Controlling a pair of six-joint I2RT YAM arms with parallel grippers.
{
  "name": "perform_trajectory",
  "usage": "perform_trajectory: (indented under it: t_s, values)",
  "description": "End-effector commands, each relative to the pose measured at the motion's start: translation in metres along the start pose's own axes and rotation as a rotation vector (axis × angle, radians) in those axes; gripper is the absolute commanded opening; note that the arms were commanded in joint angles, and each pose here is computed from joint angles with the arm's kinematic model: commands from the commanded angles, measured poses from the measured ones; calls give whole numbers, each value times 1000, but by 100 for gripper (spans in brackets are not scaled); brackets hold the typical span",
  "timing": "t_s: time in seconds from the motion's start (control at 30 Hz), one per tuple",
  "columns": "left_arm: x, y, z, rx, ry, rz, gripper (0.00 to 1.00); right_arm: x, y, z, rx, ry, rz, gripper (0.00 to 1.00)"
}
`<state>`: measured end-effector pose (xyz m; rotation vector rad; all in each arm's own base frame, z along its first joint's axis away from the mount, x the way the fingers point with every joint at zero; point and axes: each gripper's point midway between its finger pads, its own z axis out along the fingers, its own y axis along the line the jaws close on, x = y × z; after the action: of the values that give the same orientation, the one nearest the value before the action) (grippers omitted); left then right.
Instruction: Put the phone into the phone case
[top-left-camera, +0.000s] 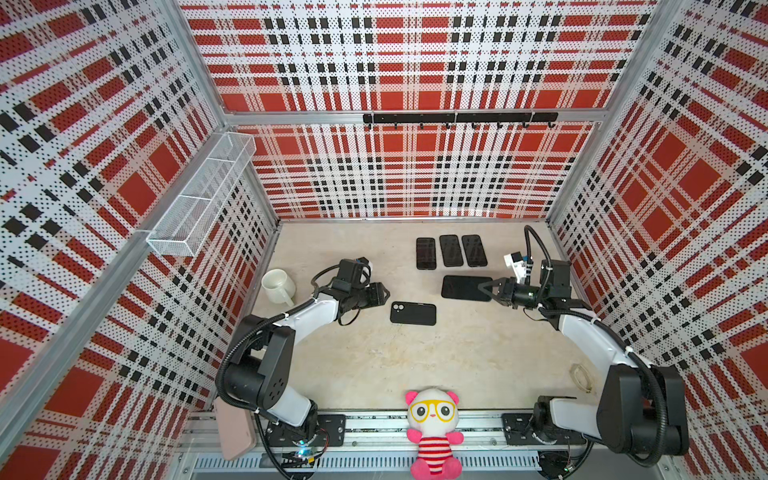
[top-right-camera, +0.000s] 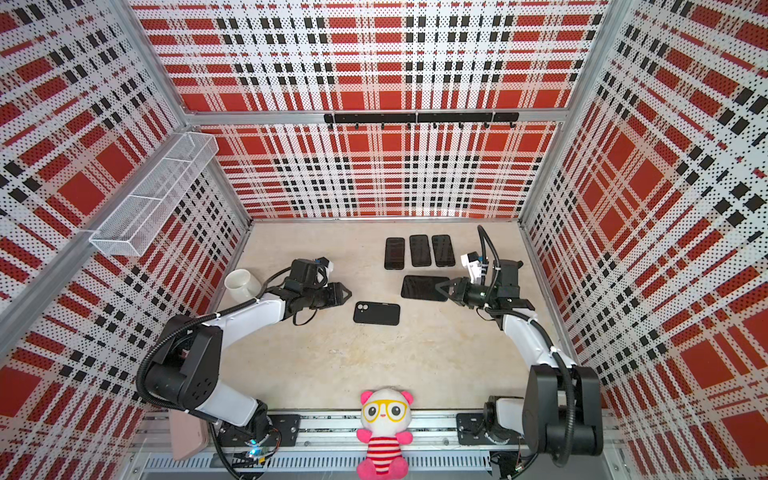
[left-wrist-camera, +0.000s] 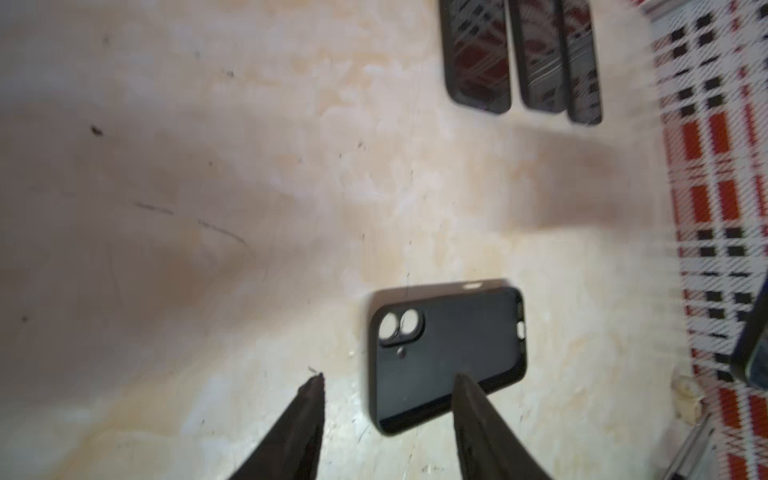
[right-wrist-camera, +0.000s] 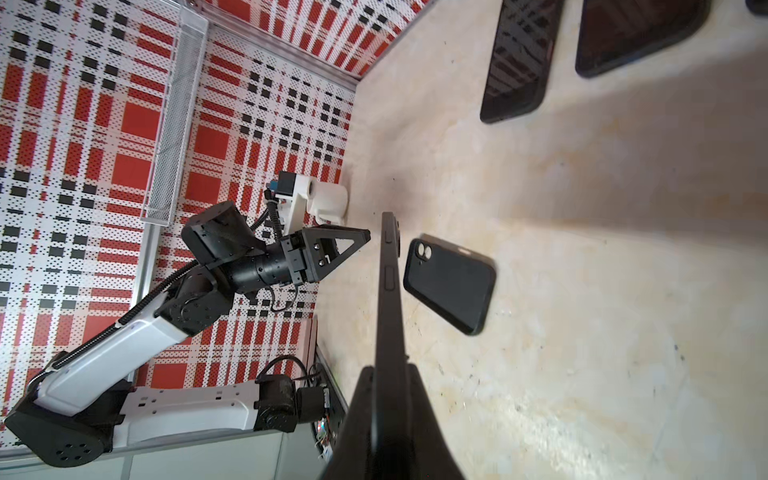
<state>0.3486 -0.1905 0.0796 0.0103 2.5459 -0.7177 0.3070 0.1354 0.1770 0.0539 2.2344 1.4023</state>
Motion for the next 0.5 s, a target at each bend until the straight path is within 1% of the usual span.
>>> perform_trajectory:
  t_s: [0.0, 0.13, 0.23, 0.37, 0.47]
  values:
    - [20, 14, 6, -98, 66, 32, 48, 20, -1, -1, 4, 32, -1, 0]
    - [28, 8, 18, -90, 89, 38, 44, 35, -3, 5, -13, 40, 36, 0]
    - [33, 6, 26, -92, 108, 41, 41, 38, -2, 9, -20, 46, 34, 0]
    - [39, 5, 37, -105, 132, 36, 35, 35, 2, 9, -11, 53, 18, 0]
    - [43, 2, 43, -92, 141, 30, 30, 37, 2, 12, -1, 71, 12, 0]
